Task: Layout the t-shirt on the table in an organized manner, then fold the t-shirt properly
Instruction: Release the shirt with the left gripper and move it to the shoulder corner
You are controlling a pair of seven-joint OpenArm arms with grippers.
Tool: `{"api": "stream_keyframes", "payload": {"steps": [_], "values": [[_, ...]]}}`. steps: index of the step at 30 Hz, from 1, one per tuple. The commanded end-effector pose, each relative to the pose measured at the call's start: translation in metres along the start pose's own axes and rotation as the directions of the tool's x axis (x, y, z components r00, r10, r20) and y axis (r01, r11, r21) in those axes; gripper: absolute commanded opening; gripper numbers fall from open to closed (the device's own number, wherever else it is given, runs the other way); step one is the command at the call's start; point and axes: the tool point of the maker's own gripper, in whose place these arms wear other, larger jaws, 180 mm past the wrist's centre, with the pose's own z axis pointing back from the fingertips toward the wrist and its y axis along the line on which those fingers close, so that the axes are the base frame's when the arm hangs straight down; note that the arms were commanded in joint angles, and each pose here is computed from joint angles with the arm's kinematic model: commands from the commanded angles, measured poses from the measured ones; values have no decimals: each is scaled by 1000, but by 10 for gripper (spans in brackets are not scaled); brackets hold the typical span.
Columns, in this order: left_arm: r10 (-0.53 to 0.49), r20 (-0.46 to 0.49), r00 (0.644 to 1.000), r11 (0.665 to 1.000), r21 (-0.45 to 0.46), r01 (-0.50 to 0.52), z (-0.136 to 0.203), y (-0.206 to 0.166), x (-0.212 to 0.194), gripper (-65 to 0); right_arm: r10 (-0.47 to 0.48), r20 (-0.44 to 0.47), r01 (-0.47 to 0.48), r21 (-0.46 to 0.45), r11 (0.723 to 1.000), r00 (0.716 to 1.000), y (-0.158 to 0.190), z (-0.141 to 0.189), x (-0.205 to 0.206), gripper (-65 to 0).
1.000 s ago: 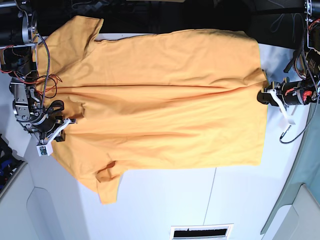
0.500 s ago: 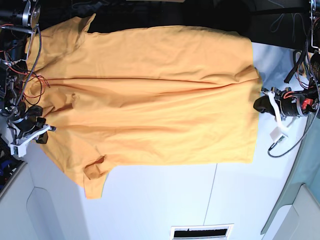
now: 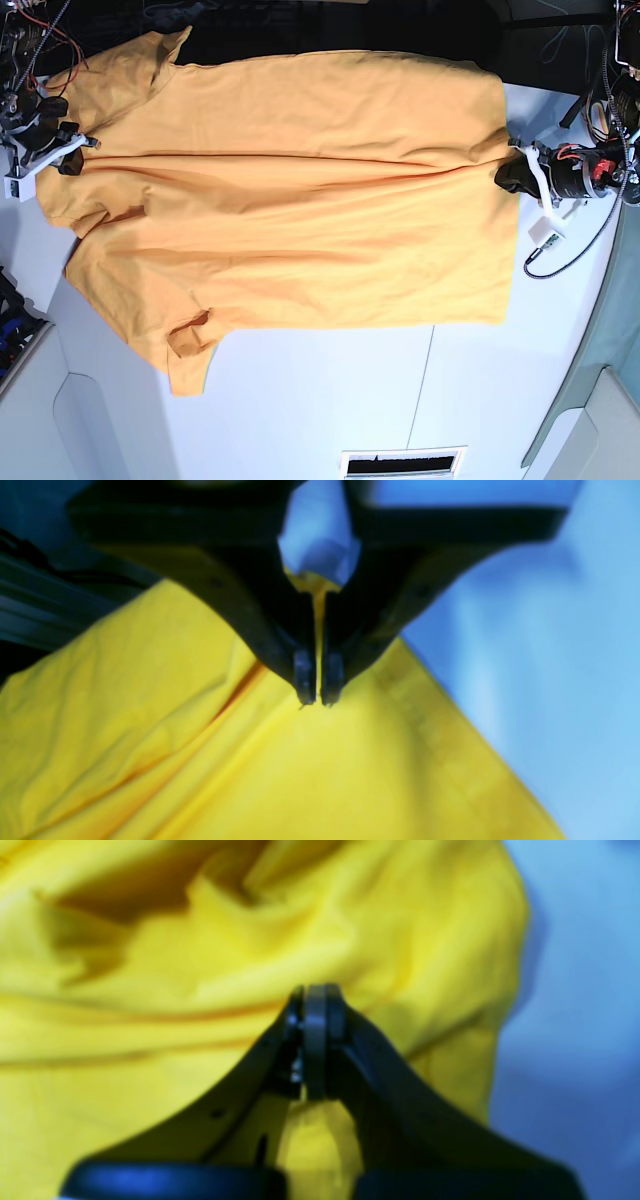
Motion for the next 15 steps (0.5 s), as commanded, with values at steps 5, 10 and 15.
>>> {"api": "stream_keyframes", "payload": {"steps": [5, 10, 15], "values": [[-3, 5, 1000, 1000, 20, 3, -21, -4, -6, -622, -20, 52, 20, -13, 1000, 998, -12, -1, 0, -650], [78, 23, 997, 993, 92, -80, -46, 16, 4, -634, -54, 44, 54, -6, 999, 998, -19, -23, 4, -650], [152, 42, 988, 978, 135, -156, -55, 45, 31, -635, -110, 85, 107, 32, 994, 990, -16, -46, 38, -650]]}}
